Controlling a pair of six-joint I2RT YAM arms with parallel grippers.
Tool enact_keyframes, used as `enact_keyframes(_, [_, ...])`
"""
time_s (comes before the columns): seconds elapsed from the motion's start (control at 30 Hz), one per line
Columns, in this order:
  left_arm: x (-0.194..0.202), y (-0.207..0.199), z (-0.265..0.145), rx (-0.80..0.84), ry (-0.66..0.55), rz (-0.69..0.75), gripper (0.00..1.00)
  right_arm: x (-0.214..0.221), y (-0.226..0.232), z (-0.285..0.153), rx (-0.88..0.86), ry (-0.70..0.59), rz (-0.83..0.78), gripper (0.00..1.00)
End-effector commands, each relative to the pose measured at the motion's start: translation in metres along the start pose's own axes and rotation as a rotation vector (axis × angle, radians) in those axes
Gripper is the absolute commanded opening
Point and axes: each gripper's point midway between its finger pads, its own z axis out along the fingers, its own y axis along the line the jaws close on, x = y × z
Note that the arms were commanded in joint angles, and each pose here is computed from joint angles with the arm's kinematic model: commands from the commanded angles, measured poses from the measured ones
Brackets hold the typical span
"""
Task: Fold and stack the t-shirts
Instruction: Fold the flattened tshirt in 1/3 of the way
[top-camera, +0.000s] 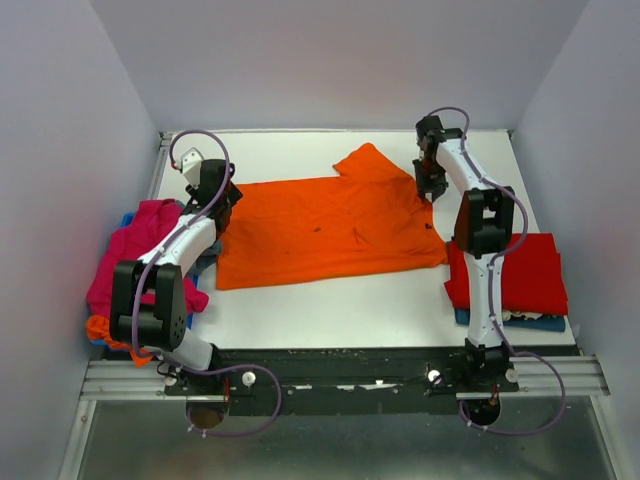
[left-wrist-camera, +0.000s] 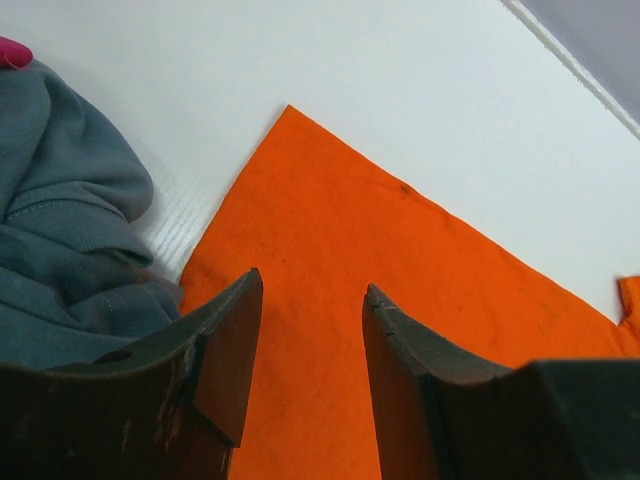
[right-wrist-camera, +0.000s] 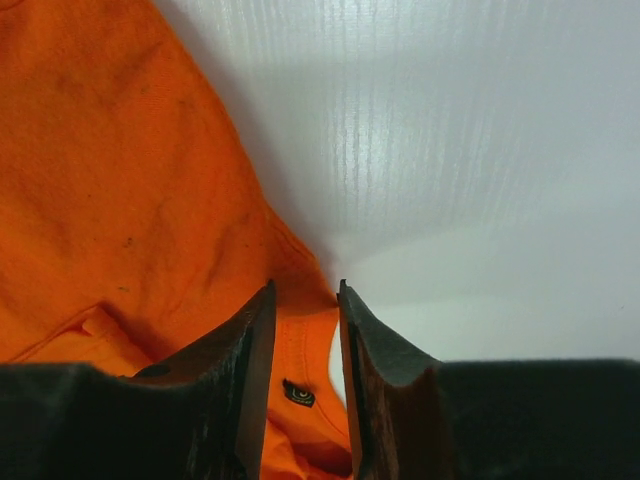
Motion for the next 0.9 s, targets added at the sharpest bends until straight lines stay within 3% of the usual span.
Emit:
enact_keyframes(0.0, [-0.013, -0.001, -0.006, 0.000, -0.041, 0.003, 0.56, 0.007, -0.001, 0.003, -0.027, 0.048, -0.029, 0.35])
enact_keyframes(0.03, [-0.013, -0.001, -0.006, 0.000, -0.041, 0.003, 0.56, 0.008, -0.001, 0.003, -0.027, 0.049, -0.026, 0.34])
enact_keyframes(0.23, [-0.013, -0.001, -0.005, -0.001, -0.040, 0.005, 0.56, 0.009, -0.002, 0.003, -0.026, 0.051, -0.011, 0.01])
enact_keyframes(0.87, [-0.009, 0.000, 0.003, -0.017, -0.035, 0.013, 0.56, 0.029, -0.069, -0.018, 0.191, 0.076, 0.096, 0.01])
